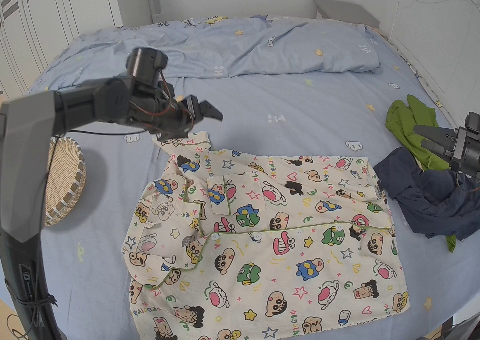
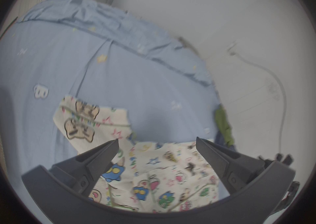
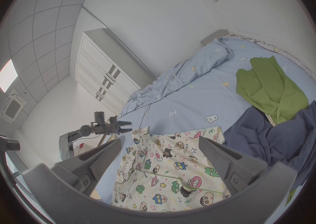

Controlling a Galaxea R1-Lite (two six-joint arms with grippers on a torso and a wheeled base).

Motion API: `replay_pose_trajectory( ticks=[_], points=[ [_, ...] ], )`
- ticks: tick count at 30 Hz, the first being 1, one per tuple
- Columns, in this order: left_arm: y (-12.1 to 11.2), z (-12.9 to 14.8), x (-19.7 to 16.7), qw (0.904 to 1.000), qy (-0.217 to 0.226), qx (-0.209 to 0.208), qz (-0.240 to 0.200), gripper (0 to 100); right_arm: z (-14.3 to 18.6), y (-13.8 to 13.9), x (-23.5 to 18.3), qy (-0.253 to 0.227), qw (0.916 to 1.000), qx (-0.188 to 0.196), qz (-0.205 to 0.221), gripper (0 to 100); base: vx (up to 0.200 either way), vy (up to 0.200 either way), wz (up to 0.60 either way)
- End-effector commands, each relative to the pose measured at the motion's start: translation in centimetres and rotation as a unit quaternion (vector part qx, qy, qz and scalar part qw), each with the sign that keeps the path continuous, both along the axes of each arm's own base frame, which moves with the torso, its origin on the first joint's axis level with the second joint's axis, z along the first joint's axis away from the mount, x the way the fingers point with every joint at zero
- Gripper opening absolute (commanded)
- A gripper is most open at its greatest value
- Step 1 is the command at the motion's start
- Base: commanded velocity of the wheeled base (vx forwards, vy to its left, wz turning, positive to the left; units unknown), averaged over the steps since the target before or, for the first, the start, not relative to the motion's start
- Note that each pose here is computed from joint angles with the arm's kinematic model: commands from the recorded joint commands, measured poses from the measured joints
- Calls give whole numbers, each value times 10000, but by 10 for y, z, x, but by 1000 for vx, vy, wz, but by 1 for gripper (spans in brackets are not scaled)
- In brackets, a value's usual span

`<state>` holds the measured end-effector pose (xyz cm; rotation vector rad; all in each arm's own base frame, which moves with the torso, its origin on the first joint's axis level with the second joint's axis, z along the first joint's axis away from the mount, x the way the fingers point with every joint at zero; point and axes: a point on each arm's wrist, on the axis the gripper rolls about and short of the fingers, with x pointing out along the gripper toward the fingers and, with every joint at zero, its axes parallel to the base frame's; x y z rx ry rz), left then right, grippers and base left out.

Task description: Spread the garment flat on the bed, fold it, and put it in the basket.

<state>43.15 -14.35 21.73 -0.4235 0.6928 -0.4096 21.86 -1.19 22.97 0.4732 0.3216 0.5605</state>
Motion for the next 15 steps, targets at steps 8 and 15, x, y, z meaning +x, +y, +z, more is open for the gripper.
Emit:
replay_pose_trajectory(
  ticks=[8, 15],
  points=[
    [-15, -75, 22, 9952, 853, 472, 23, 100, 0, 1, -1, -28, 10000, -21, -6, 100, 0, 0, 0],
    [-7, -3, 2, 9999, -76, 131, 53, 100, -3, 1, -1, 10, 10000, -15, 9, 100, 0, 0, 0]
  ],
)
